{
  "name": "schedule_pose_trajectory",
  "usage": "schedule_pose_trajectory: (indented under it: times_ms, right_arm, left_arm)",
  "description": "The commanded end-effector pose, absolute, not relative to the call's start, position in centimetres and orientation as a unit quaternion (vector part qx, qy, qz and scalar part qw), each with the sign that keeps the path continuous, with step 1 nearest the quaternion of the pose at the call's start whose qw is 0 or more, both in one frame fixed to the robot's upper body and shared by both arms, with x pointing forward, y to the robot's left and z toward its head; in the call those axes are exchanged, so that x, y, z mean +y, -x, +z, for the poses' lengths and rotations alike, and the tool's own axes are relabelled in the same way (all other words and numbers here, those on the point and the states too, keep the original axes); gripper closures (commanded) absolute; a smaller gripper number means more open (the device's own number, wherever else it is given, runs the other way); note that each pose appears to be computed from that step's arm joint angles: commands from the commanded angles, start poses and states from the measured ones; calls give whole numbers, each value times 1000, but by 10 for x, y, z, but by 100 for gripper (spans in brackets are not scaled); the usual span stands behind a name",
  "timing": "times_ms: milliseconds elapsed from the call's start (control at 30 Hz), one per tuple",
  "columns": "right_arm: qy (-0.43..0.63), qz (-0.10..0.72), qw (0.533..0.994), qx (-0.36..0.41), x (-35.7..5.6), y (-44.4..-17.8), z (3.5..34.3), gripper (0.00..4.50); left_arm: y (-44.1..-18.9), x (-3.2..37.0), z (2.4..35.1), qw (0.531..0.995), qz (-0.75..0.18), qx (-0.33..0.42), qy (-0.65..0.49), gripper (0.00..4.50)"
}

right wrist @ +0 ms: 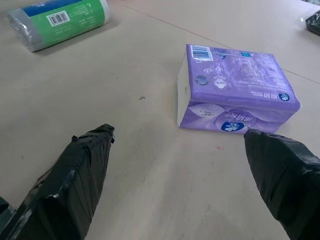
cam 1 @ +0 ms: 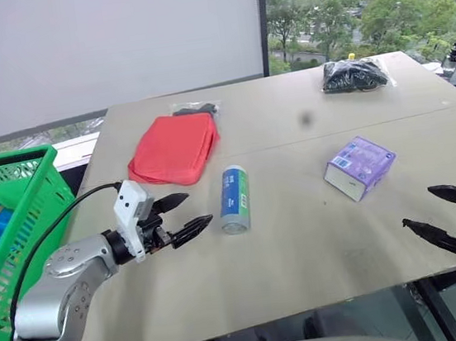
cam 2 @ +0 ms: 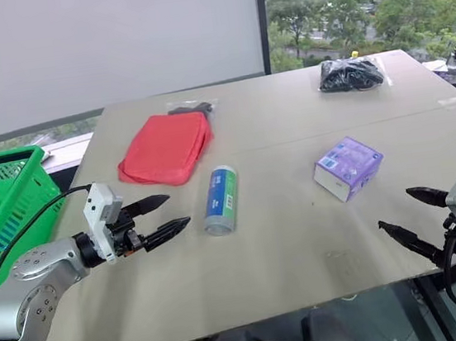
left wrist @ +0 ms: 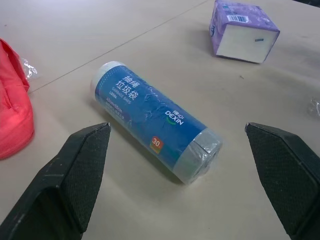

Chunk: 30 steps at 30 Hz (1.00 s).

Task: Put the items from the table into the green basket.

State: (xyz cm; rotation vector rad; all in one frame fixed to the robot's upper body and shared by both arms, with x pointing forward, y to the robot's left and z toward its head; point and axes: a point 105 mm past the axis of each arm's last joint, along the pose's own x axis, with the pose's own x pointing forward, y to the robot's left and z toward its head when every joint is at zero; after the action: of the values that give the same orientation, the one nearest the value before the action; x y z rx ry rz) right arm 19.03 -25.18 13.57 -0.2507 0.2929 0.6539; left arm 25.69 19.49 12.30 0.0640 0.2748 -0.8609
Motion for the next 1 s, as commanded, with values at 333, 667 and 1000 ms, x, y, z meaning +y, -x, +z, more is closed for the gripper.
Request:
schedule_pose_trajectory:
  times_ms: [333, 667, 1000]
  right_arm:
    - [108, 253, 953, 128, -248, -243, 161, 0]
    - [85, 238, 950, 186, -264, -258, 147, 0]
    - [-46, 212, 936, 278, -266, -333, 117, 0]
  left_arm:
    - [-259, 150, 184, 837, -537, 25, -102, 2]
    - [-268, 98, 209, 807, -584, -13, -90, 2]
    - [-252, 100, 201, 782, -613, 7, -111, 2]
